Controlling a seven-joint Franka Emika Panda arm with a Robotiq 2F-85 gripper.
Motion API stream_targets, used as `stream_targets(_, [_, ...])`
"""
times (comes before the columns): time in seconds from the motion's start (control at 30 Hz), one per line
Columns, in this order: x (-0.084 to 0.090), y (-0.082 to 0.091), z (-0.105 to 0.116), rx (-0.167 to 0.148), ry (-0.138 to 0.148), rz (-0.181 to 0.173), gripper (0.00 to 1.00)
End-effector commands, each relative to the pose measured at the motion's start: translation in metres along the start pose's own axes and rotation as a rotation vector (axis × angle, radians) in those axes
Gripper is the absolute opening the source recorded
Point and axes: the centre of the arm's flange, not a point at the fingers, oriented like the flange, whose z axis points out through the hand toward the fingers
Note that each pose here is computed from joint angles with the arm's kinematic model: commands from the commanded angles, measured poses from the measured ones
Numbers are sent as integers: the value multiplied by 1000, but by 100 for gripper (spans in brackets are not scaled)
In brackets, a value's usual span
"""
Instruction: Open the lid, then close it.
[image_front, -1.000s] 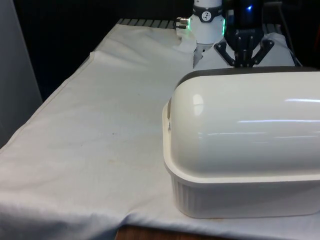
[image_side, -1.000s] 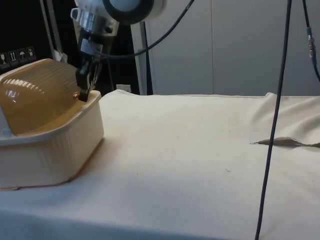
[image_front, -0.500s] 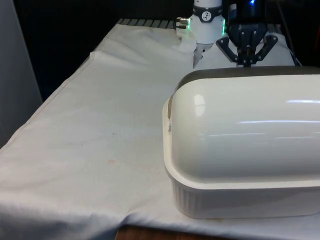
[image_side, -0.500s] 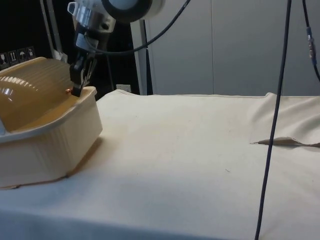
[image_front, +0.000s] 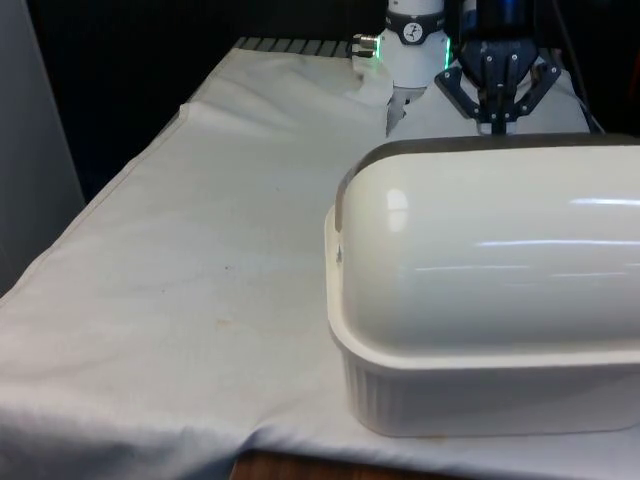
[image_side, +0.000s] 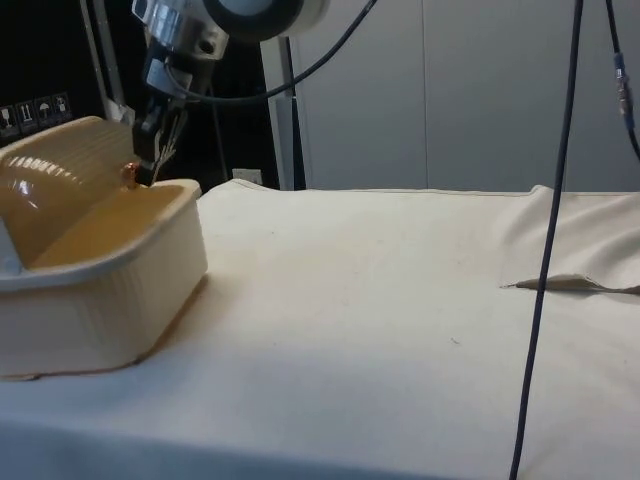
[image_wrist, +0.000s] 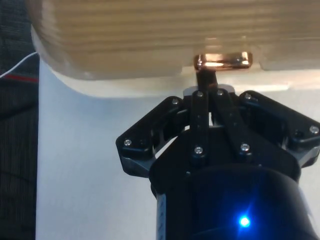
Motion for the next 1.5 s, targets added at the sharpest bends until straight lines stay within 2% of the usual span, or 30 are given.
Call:
stream_targets(0.0, [1,1,-2,-6,10,1,0])
stream_targets(0.23, [4,1,-5,-7,26,0,0])
stream_targets(0.27, [4,0,-4,-2,17,0,0])
stream_targets(0.3, [5,0,-5,-7,35,1,0])
stream_targets(0.37, [7,-1,-5,-8,43,0,0])
stream_targets(0.57, [10,-3,-5,-9,58,1,0])
stream_targets(0.6, [9,-5,-5,-2,51,-1,0])
stream_targets(0.87, [23,-3,-10,-8,83,0,0])
stream_targets(0.9, [22,-5,-11,-3,78,-2,0])
stream_targets(1.17, [39,-3,-17,-9,115,-4,0])
stream_targets(1.2, [37,-4,-17,-5,107,-4,0])
stream_targets(1.23, [41,-3,-18,-9,118,-5,0])
stream_targets(1.47, [54,-3,-25,-10,146,-8,0])
